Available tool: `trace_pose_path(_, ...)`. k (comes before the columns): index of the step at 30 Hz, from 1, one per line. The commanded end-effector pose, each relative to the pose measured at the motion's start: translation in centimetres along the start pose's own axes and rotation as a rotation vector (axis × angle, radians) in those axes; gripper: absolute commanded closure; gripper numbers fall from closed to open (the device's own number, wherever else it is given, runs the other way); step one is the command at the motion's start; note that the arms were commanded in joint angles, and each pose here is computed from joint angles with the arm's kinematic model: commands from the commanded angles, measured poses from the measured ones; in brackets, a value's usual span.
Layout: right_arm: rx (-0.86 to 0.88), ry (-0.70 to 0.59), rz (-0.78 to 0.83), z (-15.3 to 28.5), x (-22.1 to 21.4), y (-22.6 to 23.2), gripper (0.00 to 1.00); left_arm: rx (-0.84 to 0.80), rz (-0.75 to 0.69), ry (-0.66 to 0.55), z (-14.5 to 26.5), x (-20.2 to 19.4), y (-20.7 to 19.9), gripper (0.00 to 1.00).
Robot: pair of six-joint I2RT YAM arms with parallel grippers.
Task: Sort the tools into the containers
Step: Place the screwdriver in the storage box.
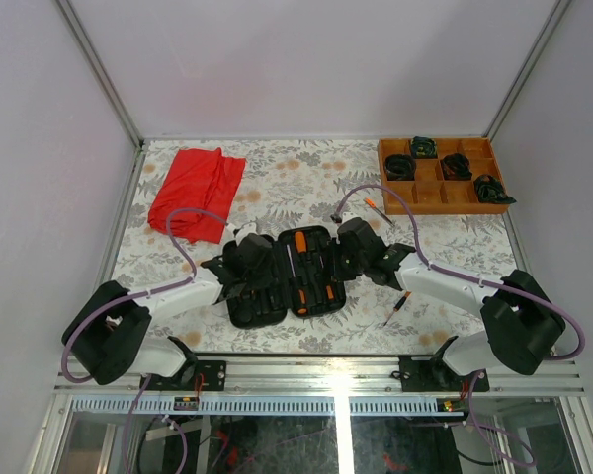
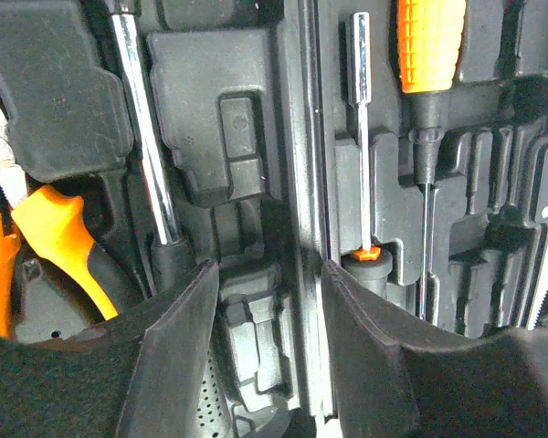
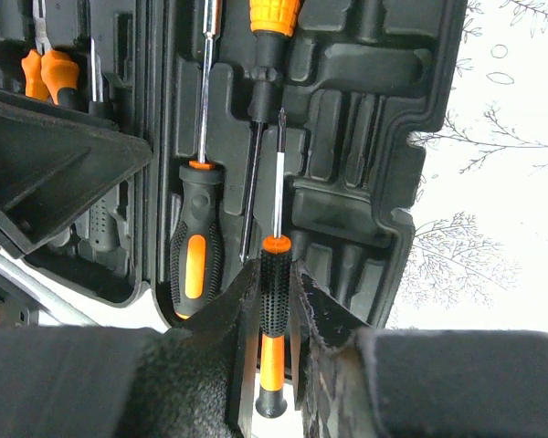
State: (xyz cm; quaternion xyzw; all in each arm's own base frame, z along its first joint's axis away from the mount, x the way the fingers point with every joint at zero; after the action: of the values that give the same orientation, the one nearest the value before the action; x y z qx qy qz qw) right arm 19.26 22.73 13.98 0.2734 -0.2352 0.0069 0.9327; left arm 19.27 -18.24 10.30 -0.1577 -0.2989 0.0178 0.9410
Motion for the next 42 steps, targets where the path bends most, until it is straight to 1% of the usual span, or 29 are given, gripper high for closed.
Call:
trace_pose_path(1, 0.025, -0.067, 0.000, 0.4, 1.3, 1.3, 0.95, 0.174, -0.021, 0.052, -0.6, -0.8, 2.9, 0.51)
trace_pose_path(7, 0.025, -0.070, -0.004, 0.4, 1.4, 1.5, 0.95, 0.195, -0.010, 0.055, -0.4, -0.7, 3.5, 0.51)
trace_pose_path(13, 0.035, -0.075, -0.001, 0.6, 1.5, 1.8, 0.95, 0.076, -0.018, 0.032, 0.3, -0.4, 2.6, 0.49)
trace_pose_path(22, 0.074, -0.073, -0.003, 0.6, 1.9, 3.1, 0.96, -0.025, -0.033, 0.010, 1.6, 0.4, 1.5, 0.43)
trace_pose_path(34, 0.069, -0.028, 0.005, -1.0, 1.3, 3.6, 0.97, -0.041, 0.002, 0.003, 2.1, 0.0, 1.5, 0.41)
trace_pose_path(42, 0.056, -0.001, -0.046, -2.1, -0.1, 2.8, 0.97, -0.028, -0.004, 0.012, 1.9, 0.0, 1.6, 0.41)
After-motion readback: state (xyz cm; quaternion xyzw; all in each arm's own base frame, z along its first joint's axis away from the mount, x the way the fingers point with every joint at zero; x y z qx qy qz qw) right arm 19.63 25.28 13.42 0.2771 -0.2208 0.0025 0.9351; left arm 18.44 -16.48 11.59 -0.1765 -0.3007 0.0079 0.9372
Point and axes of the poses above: each gripper's point midway between its finger pads, its own z axis back along the fingers, its own y axis along the line the jaws close on, x = y × z, the point moved 9 cm from there along z, back along the fingers, and after that the axes turned 11 degrees about -z, right-handed, at the moved point
